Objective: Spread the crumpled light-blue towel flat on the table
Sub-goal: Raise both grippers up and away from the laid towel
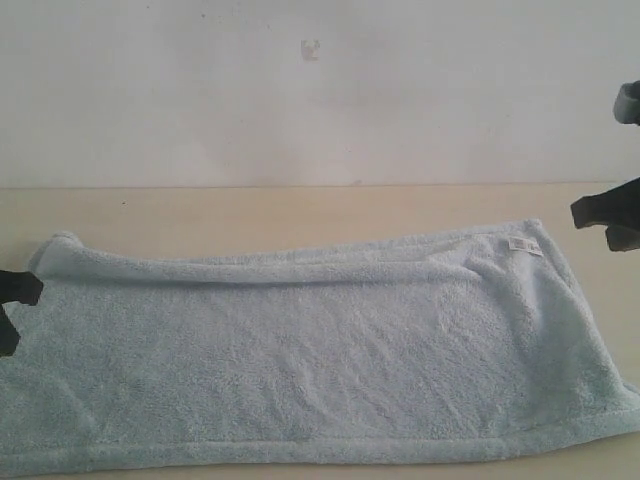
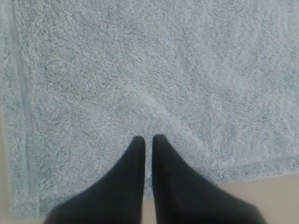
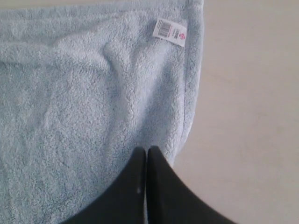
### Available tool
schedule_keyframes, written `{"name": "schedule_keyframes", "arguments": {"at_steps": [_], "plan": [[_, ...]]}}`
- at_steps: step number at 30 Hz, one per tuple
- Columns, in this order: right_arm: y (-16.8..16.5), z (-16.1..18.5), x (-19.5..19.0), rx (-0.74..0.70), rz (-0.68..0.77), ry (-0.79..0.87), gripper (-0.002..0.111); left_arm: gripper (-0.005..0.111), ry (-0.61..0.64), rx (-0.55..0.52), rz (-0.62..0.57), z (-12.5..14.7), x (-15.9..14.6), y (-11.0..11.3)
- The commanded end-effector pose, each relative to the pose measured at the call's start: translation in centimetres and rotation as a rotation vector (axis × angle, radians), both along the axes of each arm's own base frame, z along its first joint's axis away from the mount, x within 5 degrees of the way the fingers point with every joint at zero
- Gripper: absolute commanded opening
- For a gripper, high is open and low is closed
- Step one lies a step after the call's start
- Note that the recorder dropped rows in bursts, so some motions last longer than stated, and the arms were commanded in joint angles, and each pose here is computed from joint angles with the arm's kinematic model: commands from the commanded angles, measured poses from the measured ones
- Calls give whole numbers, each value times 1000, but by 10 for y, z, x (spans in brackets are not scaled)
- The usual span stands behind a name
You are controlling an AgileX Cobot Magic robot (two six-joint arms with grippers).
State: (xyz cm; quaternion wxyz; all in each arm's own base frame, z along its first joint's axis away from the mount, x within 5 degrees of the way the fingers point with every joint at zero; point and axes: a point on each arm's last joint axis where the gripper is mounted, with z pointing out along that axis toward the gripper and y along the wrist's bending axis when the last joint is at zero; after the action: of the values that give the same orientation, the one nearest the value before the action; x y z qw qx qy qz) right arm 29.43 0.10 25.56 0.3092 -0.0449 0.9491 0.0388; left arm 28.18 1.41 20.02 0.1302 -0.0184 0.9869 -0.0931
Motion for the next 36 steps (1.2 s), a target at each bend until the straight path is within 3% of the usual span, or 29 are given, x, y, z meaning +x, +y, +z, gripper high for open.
{"name": "schedule_keyframes", "arguments": {"at_steps": [1,9,13,20,27,36], "plan": [[-2,-9,14,-31,31,-10,0,5,-58,9,8,2,3,1],[4,-31,97,-30,107,69,0,5,-121,-40,18,5,8,-3],[35,-36,138,-73,294,87,0,5,-167,-44,20,6,12,-3],[96,-52,184,45,433,109,0,5,-197,-63,41,8,15,-4],[135,-74,199,43,498,119,0,5,-206,-96,27,9,15,-7],[148,-106,199,28,531,176,0,5,-208,-101,32,9,16,-7]]}}
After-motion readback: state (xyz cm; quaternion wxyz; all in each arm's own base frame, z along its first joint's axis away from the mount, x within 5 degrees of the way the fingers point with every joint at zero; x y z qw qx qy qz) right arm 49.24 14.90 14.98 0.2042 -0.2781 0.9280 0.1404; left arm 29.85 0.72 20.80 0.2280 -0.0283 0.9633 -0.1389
